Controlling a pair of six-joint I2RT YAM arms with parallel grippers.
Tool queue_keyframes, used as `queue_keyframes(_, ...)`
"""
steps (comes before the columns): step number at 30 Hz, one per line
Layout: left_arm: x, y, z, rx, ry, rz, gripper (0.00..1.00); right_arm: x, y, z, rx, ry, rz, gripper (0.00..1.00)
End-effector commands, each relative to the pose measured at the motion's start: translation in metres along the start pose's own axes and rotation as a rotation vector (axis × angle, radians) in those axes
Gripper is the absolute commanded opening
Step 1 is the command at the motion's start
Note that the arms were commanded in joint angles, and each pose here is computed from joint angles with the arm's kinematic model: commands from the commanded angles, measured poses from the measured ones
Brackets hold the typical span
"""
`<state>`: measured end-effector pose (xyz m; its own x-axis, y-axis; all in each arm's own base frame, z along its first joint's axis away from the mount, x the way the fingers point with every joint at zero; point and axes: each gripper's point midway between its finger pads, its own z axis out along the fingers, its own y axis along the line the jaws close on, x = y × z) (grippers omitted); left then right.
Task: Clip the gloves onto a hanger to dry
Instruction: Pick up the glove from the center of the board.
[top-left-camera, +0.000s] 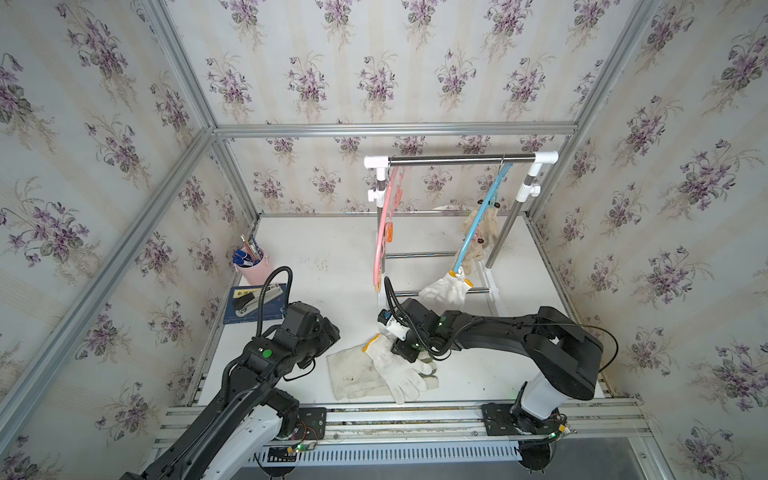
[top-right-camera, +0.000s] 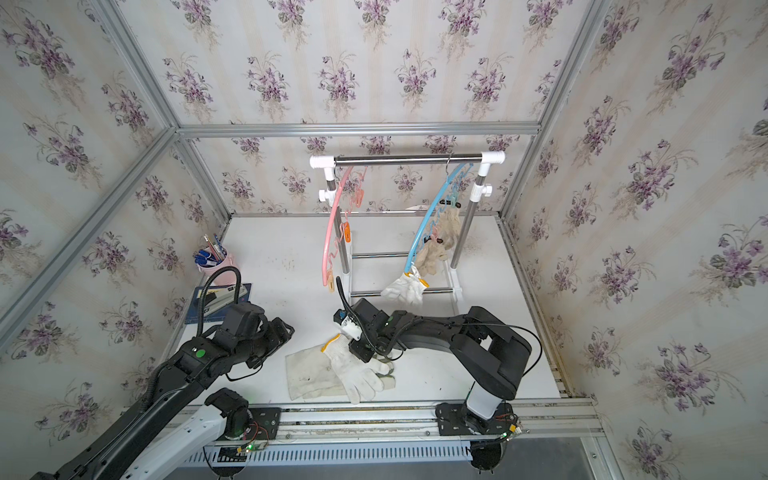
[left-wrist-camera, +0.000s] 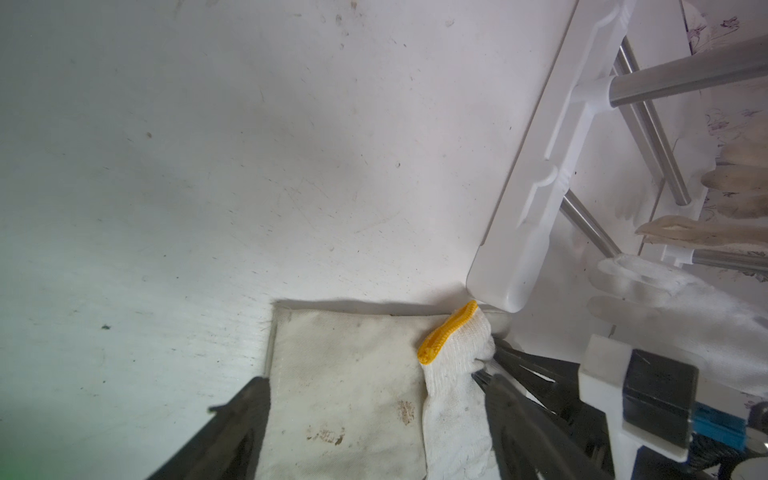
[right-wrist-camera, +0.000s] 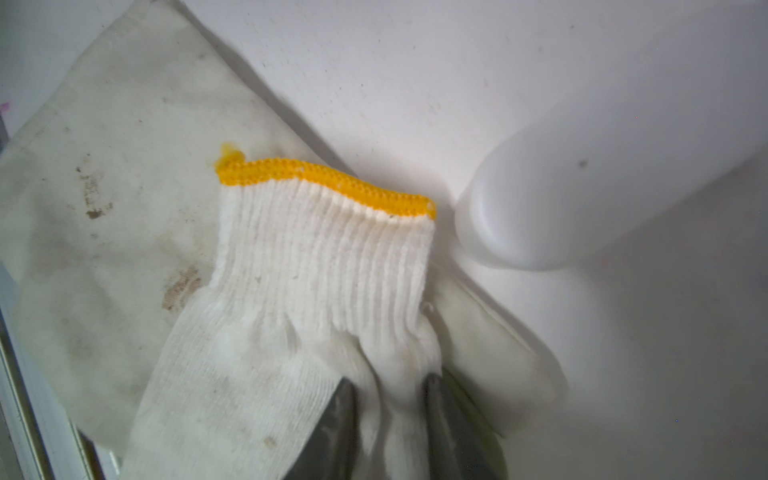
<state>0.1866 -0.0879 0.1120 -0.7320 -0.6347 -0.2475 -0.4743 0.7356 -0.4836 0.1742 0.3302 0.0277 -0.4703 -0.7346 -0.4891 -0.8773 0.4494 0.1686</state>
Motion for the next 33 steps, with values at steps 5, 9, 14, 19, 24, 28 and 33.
queue_keyframes(5, -0.007, -0.011, 0.002, 0.023, -0.025, -0.009, 0.83, 0.005, -0.006, -0.013, 0.054, -0.013, 0.028, 0.00)
queue_keyframes(9, -0.008, -0.030, -0.001, 0.079, -0.019, 0.068, 0.83, -0.005, -0.006, -0.031, 0.071, -0.073, 0.044, 0.00)
queue_keyframes(14, -0.009, -0.073, -0.018, 0.181, -0.006, 0.324, 0.85, -0.028, -0.005, -0.071, 0.108, -0.213, 0.056, 0.00)
queue_keyframes(19, -0.012, -0.116, -0.047, 0.355, -0.055, 0.527, 0.87, -0.053, 0.000, -0.120, 0.129, -0.380, 0.014, 0.00)
queue_keyframes(24, -0.005, -0.145, -0.085, 0.571, -0.137, 0.728, 0.88, -0.073, 0.007, -0.169, 0.144, -0.549, -0.029, 0.00)
queue_keyframes(28, 0.006, -0.155, -0.116, 0.747, -0.195, 0.781, 0.90, -0.081, 0.011, -0.199, 0.148, -0.655, -0.044, 0.00)
queue_keyframes(33, 0.027, -0.165, -0.134, 0.967, -0.177, 0.784, 0.90, -0.094, 0.018, -0.229, 0.135, -0.778, -0.048, 0.00)
